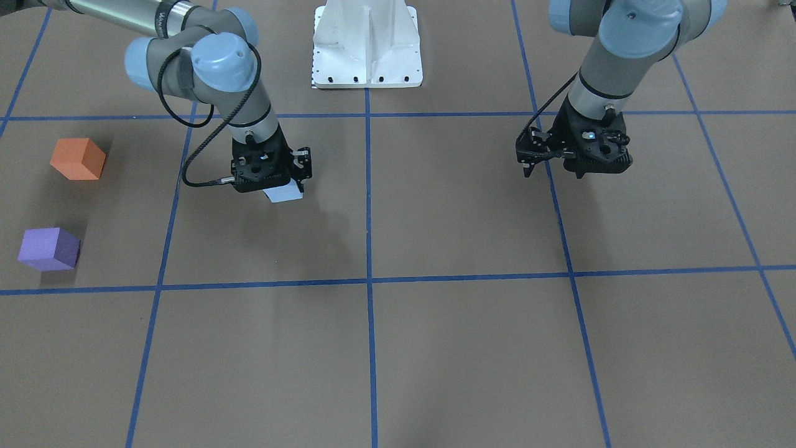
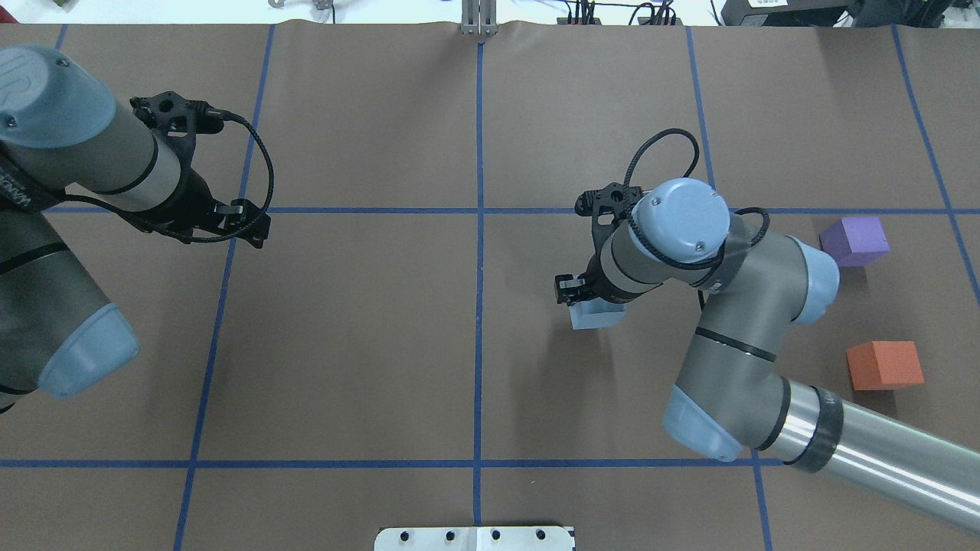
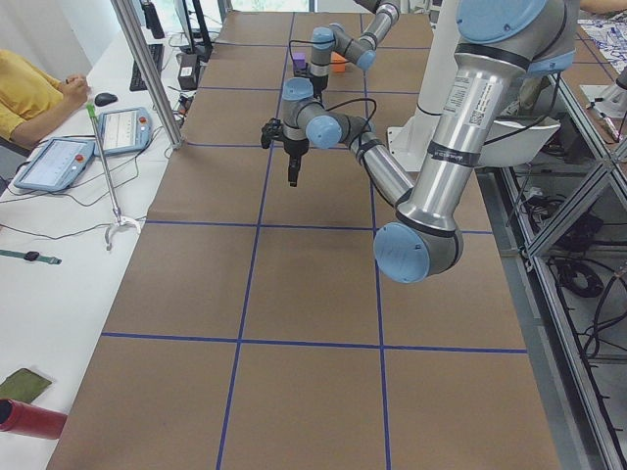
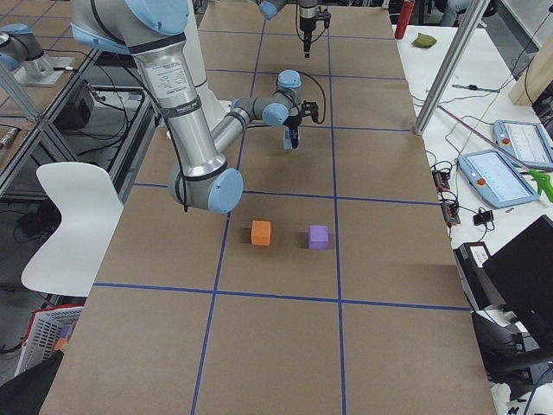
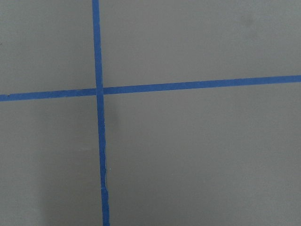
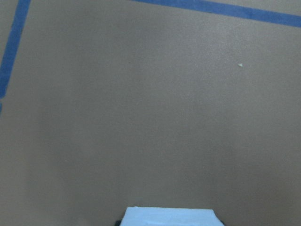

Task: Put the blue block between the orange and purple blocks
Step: 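Carry the light blue cube with the right gripper toward the purple cube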

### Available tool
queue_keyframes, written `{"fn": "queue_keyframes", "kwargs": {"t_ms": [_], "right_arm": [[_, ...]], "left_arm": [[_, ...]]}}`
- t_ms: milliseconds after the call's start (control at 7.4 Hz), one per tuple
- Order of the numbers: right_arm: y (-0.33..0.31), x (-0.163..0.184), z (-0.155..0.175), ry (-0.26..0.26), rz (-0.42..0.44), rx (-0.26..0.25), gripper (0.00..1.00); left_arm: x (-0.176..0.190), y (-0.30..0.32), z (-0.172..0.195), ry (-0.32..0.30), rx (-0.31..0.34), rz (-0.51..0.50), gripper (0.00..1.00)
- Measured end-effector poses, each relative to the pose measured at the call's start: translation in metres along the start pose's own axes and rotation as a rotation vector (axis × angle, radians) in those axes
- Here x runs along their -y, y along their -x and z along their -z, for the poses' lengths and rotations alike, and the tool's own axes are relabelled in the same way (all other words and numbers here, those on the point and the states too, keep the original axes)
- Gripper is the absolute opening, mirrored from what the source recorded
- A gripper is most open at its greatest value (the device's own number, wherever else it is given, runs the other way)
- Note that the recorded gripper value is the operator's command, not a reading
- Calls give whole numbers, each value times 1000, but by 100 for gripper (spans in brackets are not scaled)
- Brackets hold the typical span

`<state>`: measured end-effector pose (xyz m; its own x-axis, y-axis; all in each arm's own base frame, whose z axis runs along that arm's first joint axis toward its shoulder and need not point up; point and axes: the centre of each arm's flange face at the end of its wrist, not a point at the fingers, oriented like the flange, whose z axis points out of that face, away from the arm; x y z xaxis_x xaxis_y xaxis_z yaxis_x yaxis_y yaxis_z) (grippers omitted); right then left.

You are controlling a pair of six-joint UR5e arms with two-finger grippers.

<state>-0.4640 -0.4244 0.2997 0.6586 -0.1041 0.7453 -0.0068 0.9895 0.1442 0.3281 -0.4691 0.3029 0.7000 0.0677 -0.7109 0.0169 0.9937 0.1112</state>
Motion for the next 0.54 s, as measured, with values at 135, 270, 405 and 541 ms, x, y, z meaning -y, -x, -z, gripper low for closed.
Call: {"fn": "queue_keyframes", "kwargs": {"t_ms": [135,270,405,541], "right_arm": [[-46,6,31,11,-55,-10,0],[-100,9,55,24,-124,-34,0],[-150,7,69,31,-175,-62,0],[-195,6,75,35,-190,-99,0]], "left_arm": [[0,0,0,0,0,0,100],[0,0,0,0,1,1,100],[0,0,0,0,1,2,100],[0,0,1,0,0,3,100]]}}
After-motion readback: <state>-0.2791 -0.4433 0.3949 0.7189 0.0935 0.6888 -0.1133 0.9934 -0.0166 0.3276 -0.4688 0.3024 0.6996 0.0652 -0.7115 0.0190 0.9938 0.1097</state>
